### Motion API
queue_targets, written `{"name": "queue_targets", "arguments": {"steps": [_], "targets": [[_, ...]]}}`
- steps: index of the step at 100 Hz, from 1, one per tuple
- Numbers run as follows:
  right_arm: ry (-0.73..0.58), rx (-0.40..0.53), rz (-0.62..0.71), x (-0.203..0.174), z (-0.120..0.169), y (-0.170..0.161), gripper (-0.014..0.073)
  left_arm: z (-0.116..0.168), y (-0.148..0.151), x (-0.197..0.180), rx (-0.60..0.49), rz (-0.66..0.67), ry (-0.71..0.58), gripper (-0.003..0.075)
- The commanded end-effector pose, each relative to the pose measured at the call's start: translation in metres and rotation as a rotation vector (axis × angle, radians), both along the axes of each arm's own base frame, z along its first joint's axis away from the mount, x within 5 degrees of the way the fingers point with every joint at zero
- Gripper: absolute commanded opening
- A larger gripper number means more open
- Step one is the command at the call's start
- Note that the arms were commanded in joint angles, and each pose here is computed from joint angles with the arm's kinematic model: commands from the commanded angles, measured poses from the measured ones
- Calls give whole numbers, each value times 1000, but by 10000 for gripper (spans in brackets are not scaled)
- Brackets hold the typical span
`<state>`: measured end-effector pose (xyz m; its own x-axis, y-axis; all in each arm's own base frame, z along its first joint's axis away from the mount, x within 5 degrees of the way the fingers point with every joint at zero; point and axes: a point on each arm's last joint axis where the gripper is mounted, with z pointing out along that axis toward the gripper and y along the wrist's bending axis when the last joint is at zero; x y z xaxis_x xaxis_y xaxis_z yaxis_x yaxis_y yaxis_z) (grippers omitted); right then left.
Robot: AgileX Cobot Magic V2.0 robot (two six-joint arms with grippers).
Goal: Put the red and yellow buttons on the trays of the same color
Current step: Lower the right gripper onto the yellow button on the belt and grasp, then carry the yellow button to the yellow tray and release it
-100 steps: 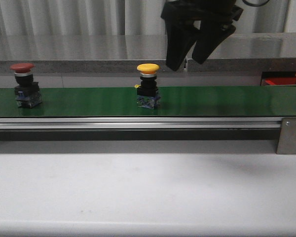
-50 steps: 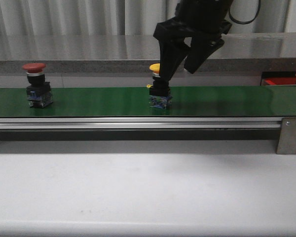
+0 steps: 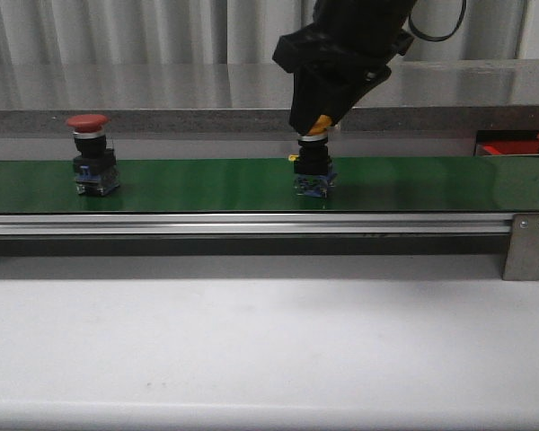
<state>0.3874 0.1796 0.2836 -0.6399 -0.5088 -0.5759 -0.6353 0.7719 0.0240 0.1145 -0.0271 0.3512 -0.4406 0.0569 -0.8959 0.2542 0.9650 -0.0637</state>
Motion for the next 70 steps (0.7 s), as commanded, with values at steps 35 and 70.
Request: {"name": "queue_targets", "arguments": {"steps": [35,70], "targets": [[-146,109,-88,-7,58,-23,64,14,-1,1,-30,7,-91,-20],[-200,162,-272,-30,95,-86,64,14,-1,1,-30,7,-91,-20]]}}
